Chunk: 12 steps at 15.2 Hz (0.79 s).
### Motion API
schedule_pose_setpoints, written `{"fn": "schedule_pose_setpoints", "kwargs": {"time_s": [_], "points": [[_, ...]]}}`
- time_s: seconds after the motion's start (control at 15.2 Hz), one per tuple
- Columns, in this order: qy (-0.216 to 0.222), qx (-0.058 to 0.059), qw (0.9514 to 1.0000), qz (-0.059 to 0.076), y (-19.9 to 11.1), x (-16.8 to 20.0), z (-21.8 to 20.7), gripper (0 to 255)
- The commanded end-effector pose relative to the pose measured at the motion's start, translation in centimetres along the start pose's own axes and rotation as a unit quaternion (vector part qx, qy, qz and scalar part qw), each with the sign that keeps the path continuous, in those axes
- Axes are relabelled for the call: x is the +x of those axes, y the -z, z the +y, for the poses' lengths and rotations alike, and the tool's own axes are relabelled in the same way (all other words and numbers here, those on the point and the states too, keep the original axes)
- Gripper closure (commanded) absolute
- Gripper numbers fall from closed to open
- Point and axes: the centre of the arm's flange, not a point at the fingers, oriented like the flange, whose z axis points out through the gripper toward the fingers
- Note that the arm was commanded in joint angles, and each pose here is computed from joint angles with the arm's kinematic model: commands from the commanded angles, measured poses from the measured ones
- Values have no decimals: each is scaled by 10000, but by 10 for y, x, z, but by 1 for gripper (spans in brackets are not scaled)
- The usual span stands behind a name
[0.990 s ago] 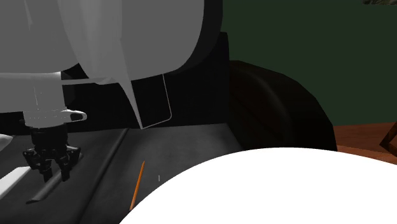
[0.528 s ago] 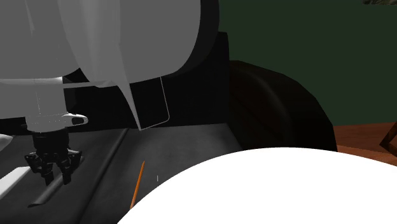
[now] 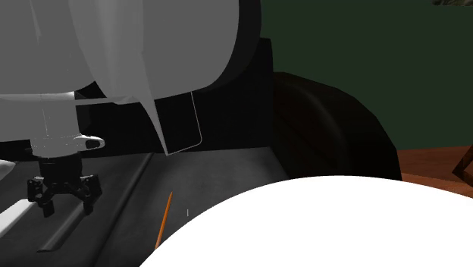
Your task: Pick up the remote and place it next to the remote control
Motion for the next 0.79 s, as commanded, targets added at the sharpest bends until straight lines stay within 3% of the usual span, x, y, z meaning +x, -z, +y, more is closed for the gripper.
{"fn": "schedule_pose_setpoints", "kwargs": {"time_s": [0.0, 0.2, 0.73], "points": [[0, 0, 10000, 0, 13, 0, 0, 0], [0, 0, 10000, 0, 50, 0, 0, 0], [0, 0, 10000, 0, 50, 0, 0, 0]]}}
